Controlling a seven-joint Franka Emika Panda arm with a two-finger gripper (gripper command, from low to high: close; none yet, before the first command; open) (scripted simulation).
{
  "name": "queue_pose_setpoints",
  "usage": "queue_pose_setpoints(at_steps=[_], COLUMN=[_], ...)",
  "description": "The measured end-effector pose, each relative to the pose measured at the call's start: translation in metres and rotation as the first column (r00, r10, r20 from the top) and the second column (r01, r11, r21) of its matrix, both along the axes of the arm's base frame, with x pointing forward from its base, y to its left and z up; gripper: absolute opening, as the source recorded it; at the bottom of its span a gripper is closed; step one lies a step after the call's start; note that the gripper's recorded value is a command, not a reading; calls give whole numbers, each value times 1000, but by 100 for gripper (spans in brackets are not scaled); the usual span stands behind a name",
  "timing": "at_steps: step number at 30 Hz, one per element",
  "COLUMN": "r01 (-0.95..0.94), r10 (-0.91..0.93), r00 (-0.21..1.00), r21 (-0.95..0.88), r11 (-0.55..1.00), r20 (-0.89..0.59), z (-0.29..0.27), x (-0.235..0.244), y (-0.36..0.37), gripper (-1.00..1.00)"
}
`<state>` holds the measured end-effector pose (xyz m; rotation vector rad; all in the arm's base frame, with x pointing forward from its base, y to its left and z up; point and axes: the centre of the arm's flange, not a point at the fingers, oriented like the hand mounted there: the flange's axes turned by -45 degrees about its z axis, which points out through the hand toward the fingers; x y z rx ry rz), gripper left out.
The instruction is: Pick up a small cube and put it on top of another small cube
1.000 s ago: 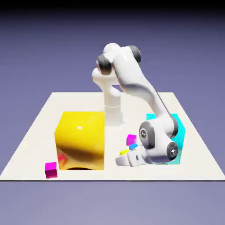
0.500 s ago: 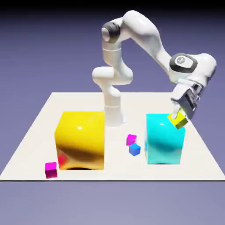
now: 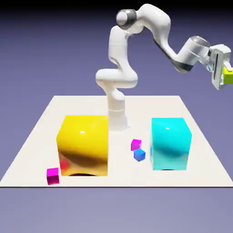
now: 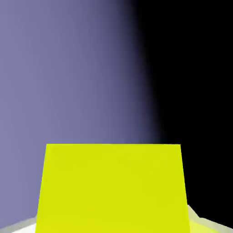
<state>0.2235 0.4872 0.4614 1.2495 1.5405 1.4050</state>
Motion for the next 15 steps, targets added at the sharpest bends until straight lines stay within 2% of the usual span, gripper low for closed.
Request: queue_pose_setpoints(at_steps=[4,8,15], r01=[-181,-305,-368], r10=[188,322,352], r00=[982,947,921], r21=[-154,-345,-678], r11=[971,888,637], r20=[30,-8,-168], z=[-54,-121,-234], x=[-59,-100,-126], y=[3,-14,-94], gripper=[-100,-100,-100])
